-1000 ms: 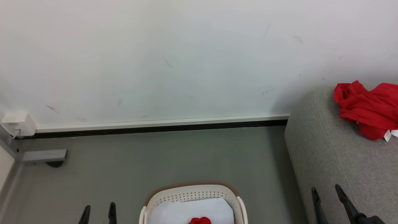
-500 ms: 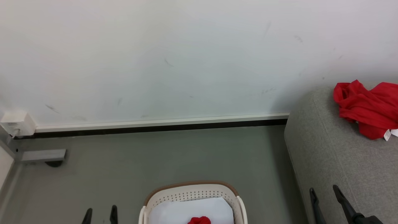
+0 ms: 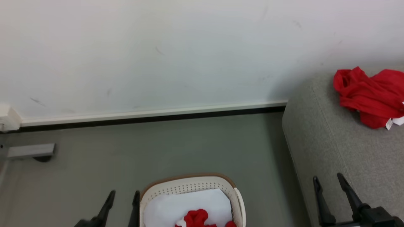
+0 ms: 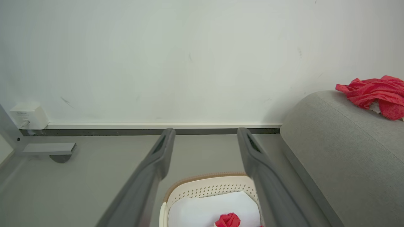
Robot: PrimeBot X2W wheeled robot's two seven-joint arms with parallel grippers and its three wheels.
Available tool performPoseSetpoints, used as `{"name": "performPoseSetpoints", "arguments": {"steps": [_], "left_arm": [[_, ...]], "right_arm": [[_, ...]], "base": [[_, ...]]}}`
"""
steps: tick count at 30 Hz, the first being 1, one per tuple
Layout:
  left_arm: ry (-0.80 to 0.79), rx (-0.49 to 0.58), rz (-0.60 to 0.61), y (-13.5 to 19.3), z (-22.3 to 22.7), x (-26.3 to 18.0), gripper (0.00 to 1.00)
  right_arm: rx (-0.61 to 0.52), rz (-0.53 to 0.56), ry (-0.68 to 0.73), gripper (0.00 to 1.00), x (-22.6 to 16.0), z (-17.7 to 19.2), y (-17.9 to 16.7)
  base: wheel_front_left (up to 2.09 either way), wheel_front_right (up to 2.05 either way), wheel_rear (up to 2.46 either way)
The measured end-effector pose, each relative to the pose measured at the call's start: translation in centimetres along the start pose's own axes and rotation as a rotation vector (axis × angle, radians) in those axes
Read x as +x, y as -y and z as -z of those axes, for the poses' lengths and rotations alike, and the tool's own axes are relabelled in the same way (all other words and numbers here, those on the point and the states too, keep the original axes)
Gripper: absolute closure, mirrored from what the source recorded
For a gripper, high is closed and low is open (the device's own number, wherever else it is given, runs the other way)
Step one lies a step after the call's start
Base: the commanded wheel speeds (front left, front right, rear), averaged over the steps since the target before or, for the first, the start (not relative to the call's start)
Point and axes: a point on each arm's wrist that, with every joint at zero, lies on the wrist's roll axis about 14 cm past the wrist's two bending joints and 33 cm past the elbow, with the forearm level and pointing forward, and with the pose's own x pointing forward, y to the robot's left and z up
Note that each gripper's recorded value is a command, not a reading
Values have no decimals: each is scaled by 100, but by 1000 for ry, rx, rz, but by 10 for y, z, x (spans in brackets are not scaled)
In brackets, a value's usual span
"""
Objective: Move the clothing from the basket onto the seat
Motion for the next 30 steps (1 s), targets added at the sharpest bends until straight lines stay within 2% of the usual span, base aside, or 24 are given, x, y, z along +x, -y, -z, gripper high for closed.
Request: {"name": "performPoseSetpoints", "arguments": {"steps": [6, 11, 16, 25, 30], "left_arm": [[-70, 50, 150, 35, 20, 44, 0], [-234, 120, 282, 68, 58, 79, 0], [-445, 195, 387, 89, 114, 100, 0], [-797, 226, 455, 91, 223, 111, 0], [-920, 219, 456, 84, 271, 110, 0]], "right_arm": [[-10, 28, 15, 0, 17, -5, 11], [-23, 48, 19, 0, 34, -7, 20], [-40, 73, 15, 0, 53, -3, 32], [-75, 93, -29, 0, 86, 21, 48], [-90, 98, -65, 0, 99, 39, 54]], "base": [[0, 0, 0], [0, 0, 0], [0, 0, 0], [0, 0, 0], [0, 0, 0]]}}
